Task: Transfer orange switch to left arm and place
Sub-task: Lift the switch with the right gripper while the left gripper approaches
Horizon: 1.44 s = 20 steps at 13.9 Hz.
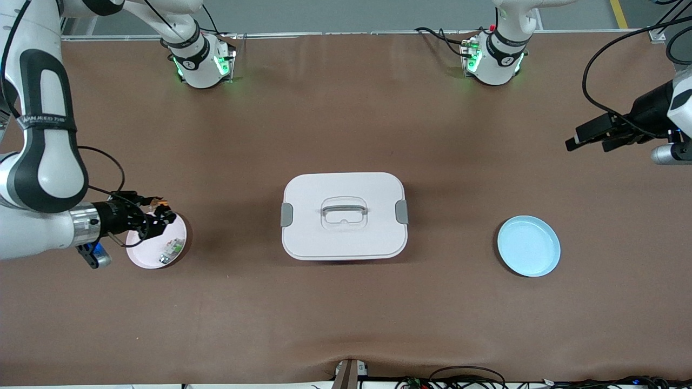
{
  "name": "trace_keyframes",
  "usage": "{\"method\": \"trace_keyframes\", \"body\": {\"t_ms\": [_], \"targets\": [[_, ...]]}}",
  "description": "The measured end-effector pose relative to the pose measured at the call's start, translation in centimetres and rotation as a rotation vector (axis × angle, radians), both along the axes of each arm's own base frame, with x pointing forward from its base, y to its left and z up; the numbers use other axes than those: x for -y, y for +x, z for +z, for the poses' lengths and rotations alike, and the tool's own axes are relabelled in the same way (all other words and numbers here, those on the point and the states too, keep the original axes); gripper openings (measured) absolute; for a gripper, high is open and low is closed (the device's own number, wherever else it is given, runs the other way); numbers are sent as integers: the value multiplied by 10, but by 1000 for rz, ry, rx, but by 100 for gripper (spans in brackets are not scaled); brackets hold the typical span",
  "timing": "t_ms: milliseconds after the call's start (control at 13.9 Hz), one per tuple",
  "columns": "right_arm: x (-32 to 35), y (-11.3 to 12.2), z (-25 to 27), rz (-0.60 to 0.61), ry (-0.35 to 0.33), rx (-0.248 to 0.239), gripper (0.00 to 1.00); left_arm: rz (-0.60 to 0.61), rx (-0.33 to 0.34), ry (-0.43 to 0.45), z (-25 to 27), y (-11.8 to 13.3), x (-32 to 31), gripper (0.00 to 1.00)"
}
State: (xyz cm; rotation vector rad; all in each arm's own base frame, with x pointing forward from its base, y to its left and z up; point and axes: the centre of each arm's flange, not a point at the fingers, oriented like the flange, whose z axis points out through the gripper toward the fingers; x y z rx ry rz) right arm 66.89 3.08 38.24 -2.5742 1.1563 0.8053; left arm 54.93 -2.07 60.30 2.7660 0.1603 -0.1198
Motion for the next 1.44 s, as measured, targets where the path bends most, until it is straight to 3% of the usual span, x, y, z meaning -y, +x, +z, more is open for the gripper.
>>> {"method": "trace_keyframes", "body": {"t_ms": [287, 574, 861, 1436], "targets": [[-53, 0, 24, -178, 81, -90, 72, 28, -64, -230, 5, -7, -4, 100], [-79, -1, 34, -286, 115, -175, 72, 9, -100, -354, -7, 3, 22, 100], [-112, -2, 56, -346, 104, -217, 72, -3, -75, -363, -22, 15, 65, 100], [-183, -4, 82, -437, 69, -198, 72, 155, -56, -352, -54, 27, 182, 100]]}}
